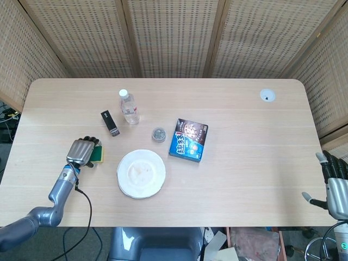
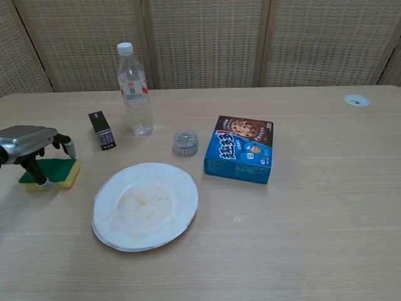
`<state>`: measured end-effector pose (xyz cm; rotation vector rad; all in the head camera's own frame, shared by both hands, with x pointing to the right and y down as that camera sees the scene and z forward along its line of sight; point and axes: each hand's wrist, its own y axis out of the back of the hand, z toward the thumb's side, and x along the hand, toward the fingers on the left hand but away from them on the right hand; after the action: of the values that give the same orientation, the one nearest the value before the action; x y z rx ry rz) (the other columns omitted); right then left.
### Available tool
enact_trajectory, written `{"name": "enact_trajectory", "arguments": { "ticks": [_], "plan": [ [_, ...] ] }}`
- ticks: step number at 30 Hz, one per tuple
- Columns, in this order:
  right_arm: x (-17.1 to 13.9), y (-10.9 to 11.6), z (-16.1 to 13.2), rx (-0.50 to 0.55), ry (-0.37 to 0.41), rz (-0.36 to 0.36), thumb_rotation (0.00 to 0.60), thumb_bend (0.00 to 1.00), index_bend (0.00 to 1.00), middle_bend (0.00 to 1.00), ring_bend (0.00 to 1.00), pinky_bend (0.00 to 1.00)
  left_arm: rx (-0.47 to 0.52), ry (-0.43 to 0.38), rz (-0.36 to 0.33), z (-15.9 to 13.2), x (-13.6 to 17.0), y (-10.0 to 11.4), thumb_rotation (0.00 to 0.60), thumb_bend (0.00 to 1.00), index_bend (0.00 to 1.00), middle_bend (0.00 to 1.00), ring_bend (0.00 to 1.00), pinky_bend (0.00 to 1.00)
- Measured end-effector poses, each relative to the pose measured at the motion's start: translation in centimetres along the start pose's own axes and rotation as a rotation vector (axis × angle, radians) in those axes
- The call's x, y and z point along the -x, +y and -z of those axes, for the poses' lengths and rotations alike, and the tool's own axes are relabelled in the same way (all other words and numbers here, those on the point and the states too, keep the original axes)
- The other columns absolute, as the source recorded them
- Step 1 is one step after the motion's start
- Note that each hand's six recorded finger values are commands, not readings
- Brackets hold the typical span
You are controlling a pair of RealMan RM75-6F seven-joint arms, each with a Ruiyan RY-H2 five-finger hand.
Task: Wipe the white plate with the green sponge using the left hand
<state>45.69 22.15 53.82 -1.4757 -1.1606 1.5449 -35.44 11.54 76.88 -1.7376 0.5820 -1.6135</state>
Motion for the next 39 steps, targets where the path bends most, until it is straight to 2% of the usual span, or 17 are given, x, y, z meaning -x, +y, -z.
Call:
{"name": "enact_trajectory", "arguments": {
  "ticks": [9, 14, 20, 26, 32, 36, 39],
  "plan": [
    [0.1, -0.1, 0.0, 0.003, -0.001, -0.006, 0.6, 0.0, 0.0, 0.0, 0.0, 0.0, 0.005, 0.012, 0.008, 0.0, -0.2, -0.4, 0.6, 0.0, 0.45, 0.38, 0.31, 0.42],
    [0.1, -0.1, 0.0, 0.006, 0.0, -0.006, 0.6, 0.0, 0.0, 0.0, 0.0, 0.0, 0.021, 0.017, -0.013, 0.2, -0.2, 0.1, 0.6, 0.03, 0.5, 0.42, 0.33, 0.45],
    [0.0, 0.0, 0.0, 0.011, 0.002, -0.005, 0.6, 0.0, 0.0, 0.0, 0.0, 0.0, 0.093, -0.015, -0.059, -0.5, 0.3, 1.5, 0.6, 0.05, 0.51, 0.43, 0.33, 0.46],
    [0.0, 0.0, 0.0, 0.009, 0.0, -0.004, 0.6, 0.0, 0.0, 0.0, 0.0, 0.0, 0.221, -0.119, -0.091, -2.8, 1.8, 3.7, 0.6, 0.05, 0.52, 0.43, 0.33, 0.46],
    [0.1, -0.1, 0.0, 0.004, -0.006, -0.006, 0.6, 0.0, 0.0, 0.0, 0.0, 0.0, 0.396, -0.295, -0.089, -6.6, 3.9, 6.2, 0.6, 0.05, 0.52, 0.43, 0.33, 0.46],
    [0.2, -0.3, 0.0, -0.003, -0.011, -0.011, 0.6, 0.0, 0.0, 0.0, 0.0, 0.0, 0.515, -0.417, -0.048, -9.5, 4.8, 7.0, 0.6, 0.05, 0.52, 0.43, 0.33, 0.46],
    [0.3, -0.4, 0.1, -0.009, -0.017, -0.013, 0.6, 0.0, 0.0, 0.0, 0.0, 0.0, 0.542, -0.506, -0.001, -11.9, 5.0, 7.1, 0.6, 0.05, 0.52, 0.43, 0.33, 0.46]
  ]
}}
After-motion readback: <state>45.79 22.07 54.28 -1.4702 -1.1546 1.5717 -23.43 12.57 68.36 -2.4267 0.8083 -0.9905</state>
